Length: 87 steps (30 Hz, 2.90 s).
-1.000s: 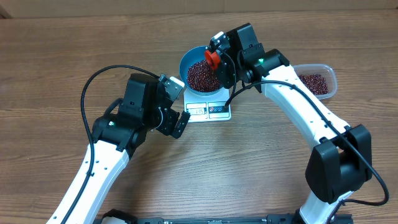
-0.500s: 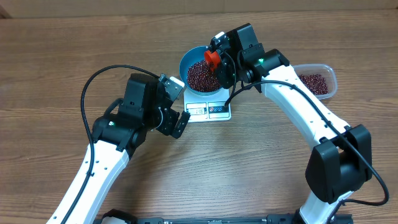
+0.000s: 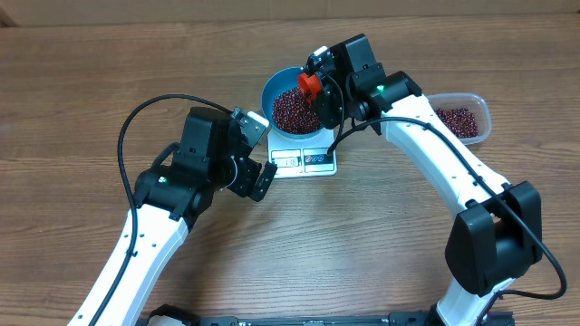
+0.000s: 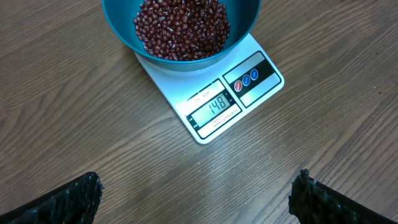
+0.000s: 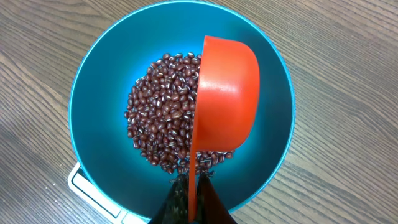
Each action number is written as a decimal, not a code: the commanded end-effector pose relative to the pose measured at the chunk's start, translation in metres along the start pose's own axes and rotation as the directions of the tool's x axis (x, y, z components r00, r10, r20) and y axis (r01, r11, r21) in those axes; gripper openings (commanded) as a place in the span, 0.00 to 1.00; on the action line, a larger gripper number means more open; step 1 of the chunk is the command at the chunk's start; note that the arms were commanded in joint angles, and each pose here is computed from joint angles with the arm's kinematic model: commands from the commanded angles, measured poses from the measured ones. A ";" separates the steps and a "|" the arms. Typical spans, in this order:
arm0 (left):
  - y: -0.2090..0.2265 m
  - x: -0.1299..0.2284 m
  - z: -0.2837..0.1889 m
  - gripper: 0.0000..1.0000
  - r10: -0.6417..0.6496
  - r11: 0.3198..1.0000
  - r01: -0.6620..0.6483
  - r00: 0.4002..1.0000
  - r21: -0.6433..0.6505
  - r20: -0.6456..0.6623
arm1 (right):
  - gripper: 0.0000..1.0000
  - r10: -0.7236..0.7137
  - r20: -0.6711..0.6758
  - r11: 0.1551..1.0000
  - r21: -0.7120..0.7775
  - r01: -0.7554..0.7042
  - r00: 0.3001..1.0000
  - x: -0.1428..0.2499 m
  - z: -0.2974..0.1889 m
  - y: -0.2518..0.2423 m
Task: Scoop item into bowl and weigh 150g on scale
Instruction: 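Hold the red scoop tilted over the bowl, trickling beans in slowly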
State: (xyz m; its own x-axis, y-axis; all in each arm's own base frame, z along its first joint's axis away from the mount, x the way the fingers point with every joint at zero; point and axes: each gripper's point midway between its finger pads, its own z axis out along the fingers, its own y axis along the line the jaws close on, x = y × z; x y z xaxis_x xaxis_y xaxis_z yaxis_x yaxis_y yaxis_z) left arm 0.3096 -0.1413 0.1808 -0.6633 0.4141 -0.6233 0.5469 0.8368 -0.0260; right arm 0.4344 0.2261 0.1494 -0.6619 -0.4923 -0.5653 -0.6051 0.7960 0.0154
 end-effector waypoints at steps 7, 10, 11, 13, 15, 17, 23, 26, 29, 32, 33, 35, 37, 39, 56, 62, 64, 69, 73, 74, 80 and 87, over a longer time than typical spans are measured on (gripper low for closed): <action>-0.001 0.000 -0.002 1.00 0.016 1.000 -0.016 1.000 0.007 0.008 | 0.04 -0.088 0.047 0.994 0.070 0.085 0.995 -0.019 -0.014 -0.012; -0.001 0.000 -0.002 1.00 0.016 1.000 -0.016 1.000 0.007 0.008 | 0.04 -0.092 0.056 0.994 0.072 0.088 0.994 -0.021 -0.014 -0.012; -0.001 0.000 -0.002 1.00 0.016 1.000 -0.016 1.000 0.007 0.008 | 0.04 -0.096 0.057 0.993 0.073 0.092 0.994 -0.022 -0.014 -0.012; -0.001 0.000 -0.002 1.00 0.016 1.000 -0.016 1.000 0.007 0.008 | 0.04 -0.105 0.064 0.992 0.074 0.101 0.992 -0.024 -0.014 -0.013; -0.001 0.000 -0.002 1.00 0.016 1.000 -0.016 1.000 0.007 0.008 | 0.04 -0.104 0.066 0.993 0.069 0.100 0.992 -0.024 -0.014 -0.012; -0.001 0.000 -0.002 1.00 0.016 1.000 -0.016 1.000 0.007 0.008 | 0.04 -0.078 0.065 0.996 0.056 0.074 0.995 -0.023 -0.014 -0.010; -0.001 0.000 -0.002 1.00 0.016 1.000 -0.016 1.000 0.007 0.008 | 0.04 -0.029 0.068 1.000 -0.007 0.030 0.997 -0.022 -0.013 0.001; -0.001 0.000 -0.002 1.00 0.016 1.000 -0.016 1.000 0.007 0.008 | 0.04 -0.027 0.066 0.999 -0.016 0.028 0.997 -0.021 -0.013 0.002; -0.001 0.000 -0.002 1.00 0.016 1.000 -0.016 1.000 0.007 0.008 | 0.04 -0.027 0.067 0.999 -0.019 0.028 0.997 -0.021 -0.013 0.003; -0.001 0.000 -0.002 1.00 0.016 1.000 -0.016 1.000 0.007 0.007 | 0.04 -0.027 0.067 0.999 -0.018 0.028 0.997 -0.021 -0.013 0.003; -0.001 0.000 -0.002 1.00 0.016 1.000 -0.016 1.000 0.007 0.008 | 0.04 -0.027 0.067 0.999 -0.019 0.028 0.997 -0.021 -0.013 0.003; -0.001 0.000 -0.002 1.00 0.016 1.000 -0.016 1.000 0.007 0.008 | 0.04 -0.028 0.067 0.999 -0.019 0.029 0.997 -0.022 -0.013 0.003; -0.001 0.000 -0.002 1.00 0.016 1.000 -0.016 1.000 0.007 0.008 | 0.04 -0.028 0.067 0.999 -0.019 0.029 0.997 -0.022 -0.013 0.003; -0.001 0.000 -0.002 1.00 0.016 1.000 -0.016 1.000 0.007 0.008 | 0.04 -0.031 0.068 0.999 -0.018 0.032 0.997 -0.022 -0.013 0.003; -0.001 0.000 -0.002 1.00 0.016 1.000 -0.016 1.000 0.007 0.007 | 0.04 -0.096 0.102 0.994 0.065 0.090 0.990 -0.032 -0.015 -0.011; -0.001 0.000 -0.002 1.00 0.016 1.000 -0.016 1.000 0.007 0.007 | 0.04 -0.096 0.103 0.994 0.061 0.090 0.990 -0.032 -0.014 -0.010; -0.001 0.000 -0.002 1.00 0.016 1.000 -0.016 1.000 0.007 0.007 | 0.04 -0.115 0.101 0.992 0.064 0.108 0.988 -0.032 -0.014 -0.010; -0.001 0.000 -0.002 1.00 0.016 1.000 -0.016 1.000 0.007 0.007 | 0.04 -0.121 0.100 0.991 0.067 0.115 0.988 -0.032 -0.015 -0.011; -0.001 0.000 -0.002 0.99 0.016 1.000 -0.016 1.000 0.007 0.007 | 0.04 -0.118 0.096 0.992 0.065 0.112 0.988 -0.031 -0.014 -0.011; -0.001 0.000 -0.002 1.00 0.016 1.000 -0.016 1.000 0.007 0.007 | 0.04 -0.117 0.095 0.992 0.065 0.111 0.989 -0.031 -0.014 -0.011; -0.001 0.000 -0.002 1.00 0.016 1.000 -0.016 1.000 0.007 0.007 | 0.04 -0.123 0.104 0.991 0.069 0.116 0.987 -0.033 -0.015 -0.011; -0.001 0.000 -0.002 1.00 0.016 1.000 -0.016 1.000 0.007 0.007 | 0.04 -0.149 0.097 0.985 0.105 0.139 0.984 -0.034 -0.015 -0.017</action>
State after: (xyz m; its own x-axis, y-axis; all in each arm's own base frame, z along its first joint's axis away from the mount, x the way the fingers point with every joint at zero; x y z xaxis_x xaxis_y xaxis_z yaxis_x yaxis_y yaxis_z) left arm 0.3096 -0.1413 0.1808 -0.6633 0.4141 -0.6233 0.5469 0.8368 -0.0260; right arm 0.4493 0.2258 0.1580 -0.5565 -0.5709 -0.6037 -0.6573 0.7469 -0.1004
